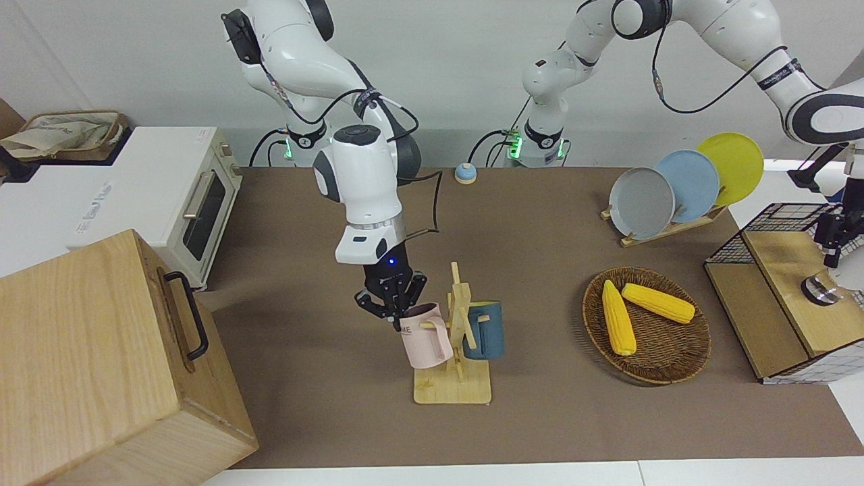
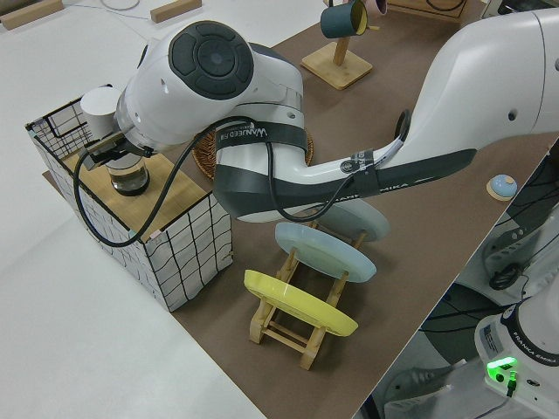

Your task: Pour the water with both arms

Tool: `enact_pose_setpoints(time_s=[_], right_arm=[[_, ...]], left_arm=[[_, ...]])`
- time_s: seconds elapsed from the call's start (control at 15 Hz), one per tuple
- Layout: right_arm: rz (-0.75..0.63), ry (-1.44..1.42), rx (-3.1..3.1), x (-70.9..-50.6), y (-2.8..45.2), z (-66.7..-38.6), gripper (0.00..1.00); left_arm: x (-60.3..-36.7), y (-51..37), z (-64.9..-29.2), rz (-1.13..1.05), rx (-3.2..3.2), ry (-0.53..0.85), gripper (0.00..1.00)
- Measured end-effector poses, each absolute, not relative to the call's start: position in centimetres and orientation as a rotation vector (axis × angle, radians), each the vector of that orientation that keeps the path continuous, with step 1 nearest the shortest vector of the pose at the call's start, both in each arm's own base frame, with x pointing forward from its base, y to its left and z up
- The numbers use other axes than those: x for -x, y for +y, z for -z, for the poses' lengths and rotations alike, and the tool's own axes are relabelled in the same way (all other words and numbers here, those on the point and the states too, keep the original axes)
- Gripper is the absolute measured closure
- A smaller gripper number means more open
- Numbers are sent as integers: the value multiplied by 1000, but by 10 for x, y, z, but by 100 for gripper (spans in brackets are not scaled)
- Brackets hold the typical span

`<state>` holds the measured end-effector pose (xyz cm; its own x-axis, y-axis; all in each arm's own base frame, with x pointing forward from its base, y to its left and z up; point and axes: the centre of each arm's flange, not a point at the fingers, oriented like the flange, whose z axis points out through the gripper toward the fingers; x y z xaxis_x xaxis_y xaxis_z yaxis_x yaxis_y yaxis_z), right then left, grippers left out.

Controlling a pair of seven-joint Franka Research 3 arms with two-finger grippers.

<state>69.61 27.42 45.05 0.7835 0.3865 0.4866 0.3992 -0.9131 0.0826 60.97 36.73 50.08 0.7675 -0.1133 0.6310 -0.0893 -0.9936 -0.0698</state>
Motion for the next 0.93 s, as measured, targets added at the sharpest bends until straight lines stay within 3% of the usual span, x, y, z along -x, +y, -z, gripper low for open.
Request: enact_pose_setpoints(time_s=[0.13, 0.93], right_arm=[[794, -640, 2944, -696, 274, -451, 95], [823, -581, 2962, -706, 251, -467, 95]], left_arm=[[-612, 366, -501, 1062, 2918, 161, 37], [-613, 368, -498, 1106, 2924, 91, 37]])
